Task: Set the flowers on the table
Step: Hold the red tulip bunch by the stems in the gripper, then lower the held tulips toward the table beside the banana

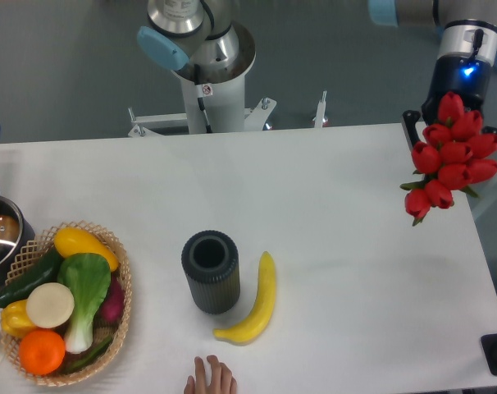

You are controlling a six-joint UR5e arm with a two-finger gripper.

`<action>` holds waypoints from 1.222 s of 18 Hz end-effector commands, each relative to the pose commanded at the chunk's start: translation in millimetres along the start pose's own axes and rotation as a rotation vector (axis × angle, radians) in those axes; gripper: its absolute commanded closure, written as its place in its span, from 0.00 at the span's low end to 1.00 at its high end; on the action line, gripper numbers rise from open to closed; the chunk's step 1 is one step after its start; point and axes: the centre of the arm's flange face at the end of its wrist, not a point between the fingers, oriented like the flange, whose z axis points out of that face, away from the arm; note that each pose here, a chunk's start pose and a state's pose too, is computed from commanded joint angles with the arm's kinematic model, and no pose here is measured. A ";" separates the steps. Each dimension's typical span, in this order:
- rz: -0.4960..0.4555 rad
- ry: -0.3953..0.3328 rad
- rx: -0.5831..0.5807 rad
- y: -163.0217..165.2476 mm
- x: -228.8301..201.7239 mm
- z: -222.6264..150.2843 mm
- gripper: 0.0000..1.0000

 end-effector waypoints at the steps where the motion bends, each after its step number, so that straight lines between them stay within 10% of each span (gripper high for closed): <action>1: -0.001 0.004 -0.002 2.0 0.7 2.9 0.74; 13: 0.030 -0.106 -0.249 3.7 2.1 4.4 0.74; 22: 0.148 -0.059 -0.509 3.1 23.9 114.4 0.70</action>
